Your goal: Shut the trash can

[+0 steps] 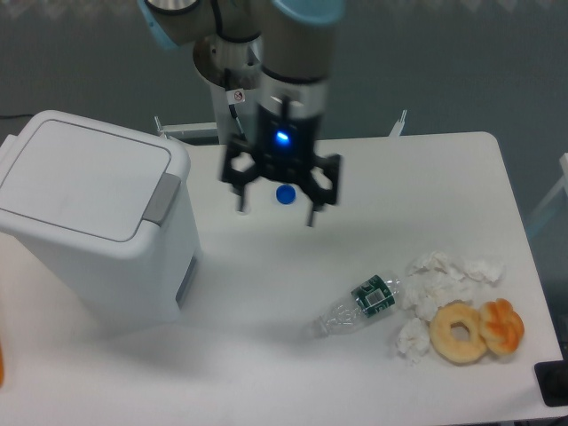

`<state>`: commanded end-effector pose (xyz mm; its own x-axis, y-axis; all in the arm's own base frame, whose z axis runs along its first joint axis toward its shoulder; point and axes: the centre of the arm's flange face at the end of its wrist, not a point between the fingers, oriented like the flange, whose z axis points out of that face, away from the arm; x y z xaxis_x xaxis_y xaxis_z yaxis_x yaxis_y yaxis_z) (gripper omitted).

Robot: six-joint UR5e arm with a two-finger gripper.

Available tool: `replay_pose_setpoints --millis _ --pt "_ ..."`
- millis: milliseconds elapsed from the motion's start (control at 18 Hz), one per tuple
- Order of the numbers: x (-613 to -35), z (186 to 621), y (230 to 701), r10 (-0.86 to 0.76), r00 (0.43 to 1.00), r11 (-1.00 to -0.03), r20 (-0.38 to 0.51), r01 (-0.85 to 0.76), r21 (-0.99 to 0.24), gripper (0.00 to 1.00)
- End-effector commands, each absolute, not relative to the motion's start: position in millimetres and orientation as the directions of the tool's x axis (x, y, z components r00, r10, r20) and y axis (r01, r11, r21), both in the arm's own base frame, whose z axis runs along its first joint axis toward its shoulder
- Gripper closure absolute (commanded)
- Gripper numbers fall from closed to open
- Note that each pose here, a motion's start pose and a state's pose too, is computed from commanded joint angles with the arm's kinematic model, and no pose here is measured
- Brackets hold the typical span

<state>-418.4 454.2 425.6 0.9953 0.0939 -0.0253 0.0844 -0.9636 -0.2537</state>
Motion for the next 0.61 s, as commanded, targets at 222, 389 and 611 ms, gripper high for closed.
replay_pose_setpoints --millis 222,389,611 --pt "-466.4 384.7 437.5 0.025 0.998 -0.989 -0.050 0.018 -0.146 0.00" --pt "-513.3 366.7 413.9 -0.027 0.998 -0.991 -0.053 -0.034 -0.129 0.00" --pt "-553.3 335.5 409.5 -0.124 0.988 -0.988 -0.096 -0.131 -0.077 0.00"
